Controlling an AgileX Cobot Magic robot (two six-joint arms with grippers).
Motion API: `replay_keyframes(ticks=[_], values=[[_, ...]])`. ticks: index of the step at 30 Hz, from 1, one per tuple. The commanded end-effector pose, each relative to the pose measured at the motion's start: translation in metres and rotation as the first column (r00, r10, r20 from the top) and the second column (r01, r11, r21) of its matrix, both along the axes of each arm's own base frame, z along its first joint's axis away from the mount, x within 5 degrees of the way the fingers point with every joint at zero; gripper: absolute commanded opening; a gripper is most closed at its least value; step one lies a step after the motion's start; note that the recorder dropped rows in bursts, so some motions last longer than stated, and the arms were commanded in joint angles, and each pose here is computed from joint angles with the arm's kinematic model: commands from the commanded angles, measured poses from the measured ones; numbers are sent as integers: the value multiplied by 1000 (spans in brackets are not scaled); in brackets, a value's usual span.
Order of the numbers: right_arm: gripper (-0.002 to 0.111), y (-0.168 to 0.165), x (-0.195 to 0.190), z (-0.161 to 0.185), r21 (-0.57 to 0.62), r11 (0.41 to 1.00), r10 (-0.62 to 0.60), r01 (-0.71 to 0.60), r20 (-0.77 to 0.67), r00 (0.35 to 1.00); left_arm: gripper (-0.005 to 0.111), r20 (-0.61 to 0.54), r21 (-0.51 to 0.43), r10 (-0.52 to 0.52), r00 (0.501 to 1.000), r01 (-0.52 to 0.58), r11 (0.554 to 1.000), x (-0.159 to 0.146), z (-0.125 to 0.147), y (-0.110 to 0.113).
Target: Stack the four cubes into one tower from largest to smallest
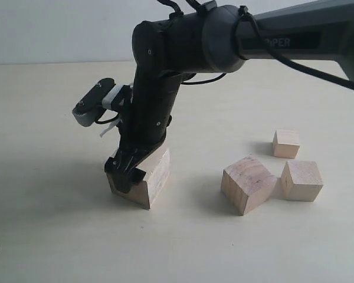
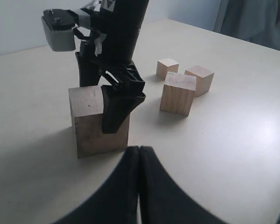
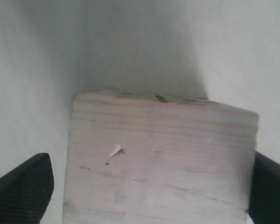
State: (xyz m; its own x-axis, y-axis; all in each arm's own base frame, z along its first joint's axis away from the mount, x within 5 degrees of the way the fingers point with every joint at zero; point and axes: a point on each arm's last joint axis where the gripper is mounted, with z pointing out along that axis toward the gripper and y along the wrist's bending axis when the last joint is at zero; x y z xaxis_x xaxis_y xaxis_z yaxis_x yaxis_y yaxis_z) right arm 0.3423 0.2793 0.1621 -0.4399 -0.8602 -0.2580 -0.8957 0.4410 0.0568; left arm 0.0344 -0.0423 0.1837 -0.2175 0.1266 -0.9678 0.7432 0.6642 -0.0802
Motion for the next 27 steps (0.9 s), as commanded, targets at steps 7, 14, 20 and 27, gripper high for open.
replay_keyframes(ticks=[7, 14, 20, 27], values=[[51, -10, -6, -5, -129, 982, 128, -135, -66, 990, 0, 5, -11, 2, 1000, -2, 1000, 0, 1, 0], [51, -13, -9, -2, -143, 942, 297, -303, -62, 953, 0, 5, -11, 2, 1000, -2, 1000, 0, 1, 0], [63, -13, -9, -2, -146, 924, 346, -352, -66, 936, 0, 5, -11, 2, 1000, -2, 1000, 0, 1, 0], [85, -13, -11, 0, -138, 917, 367, -374, -73, 927, 0, 5, -11, 2, 1000, -2, 1000, 0, 1, 0]])
